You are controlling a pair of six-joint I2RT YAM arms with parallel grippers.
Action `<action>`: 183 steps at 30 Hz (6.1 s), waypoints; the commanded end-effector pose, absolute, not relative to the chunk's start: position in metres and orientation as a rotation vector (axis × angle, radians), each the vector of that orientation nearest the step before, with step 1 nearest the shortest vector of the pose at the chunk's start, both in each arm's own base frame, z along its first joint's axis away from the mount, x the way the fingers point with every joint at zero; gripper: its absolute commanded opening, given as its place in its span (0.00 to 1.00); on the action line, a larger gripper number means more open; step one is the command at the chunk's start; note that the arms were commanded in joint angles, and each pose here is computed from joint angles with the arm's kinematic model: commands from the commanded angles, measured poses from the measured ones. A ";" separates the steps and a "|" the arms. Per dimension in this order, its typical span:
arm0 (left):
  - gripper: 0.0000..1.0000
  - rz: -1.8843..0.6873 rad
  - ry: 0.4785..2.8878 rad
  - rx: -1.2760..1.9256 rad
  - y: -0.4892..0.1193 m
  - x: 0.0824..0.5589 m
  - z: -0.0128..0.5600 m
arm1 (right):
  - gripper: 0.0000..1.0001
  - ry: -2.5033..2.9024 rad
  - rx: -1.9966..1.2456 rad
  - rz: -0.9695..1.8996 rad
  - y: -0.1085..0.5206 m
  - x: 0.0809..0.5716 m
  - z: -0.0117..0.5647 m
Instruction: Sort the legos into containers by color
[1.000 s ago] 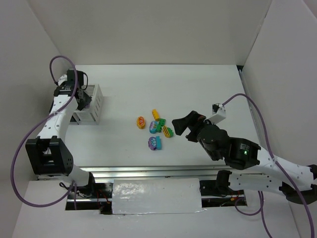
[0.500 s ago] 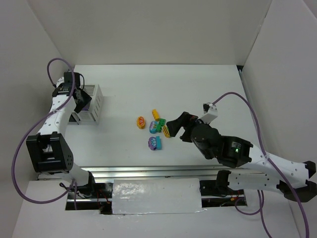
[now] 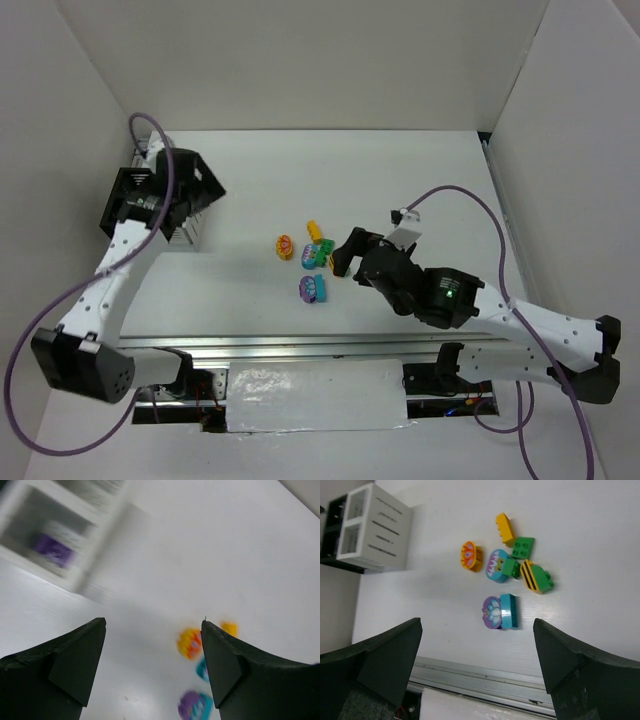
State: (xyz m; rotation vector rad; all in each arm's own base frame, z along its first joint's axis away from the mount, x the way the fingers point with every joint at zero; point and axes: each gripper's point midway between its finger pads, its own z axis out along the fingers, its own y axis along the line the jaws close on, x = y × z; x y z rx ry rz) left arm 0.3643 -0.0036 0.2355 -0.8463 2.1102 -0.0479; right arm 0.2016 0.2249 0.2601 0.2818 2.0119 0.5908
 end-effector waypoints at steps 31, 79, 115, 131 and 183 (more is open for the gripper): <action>0.97 -0.013 2.538 -0.186 -0.298 0.264 0.060 | 1.00 2.082 0.357 0.589 0.159 0.167 0.244; 0.00 -0.821 1.346 1.012 -0.342 0.156 0.287 | 0.96 2.223 -0.009 0.805 0.241 0.152 0.298; 1.00 -0.907 1.719 0.500 -0.283 0.180 0.346 | 0.00 1.826 -0.600 1.207 0.255 0.150 0.275; 0.99 -1.478 1.505 1.117 -0.314 0.079 0.347 | 0.00 1.559 -1.039 1.384 0.254 0.085 0.335; 0.00 -1.416 1.546 0.765 -0.269 0.171 0.393 | 0.00 1.536 -1.103 1.463 0.258 0.078 0.295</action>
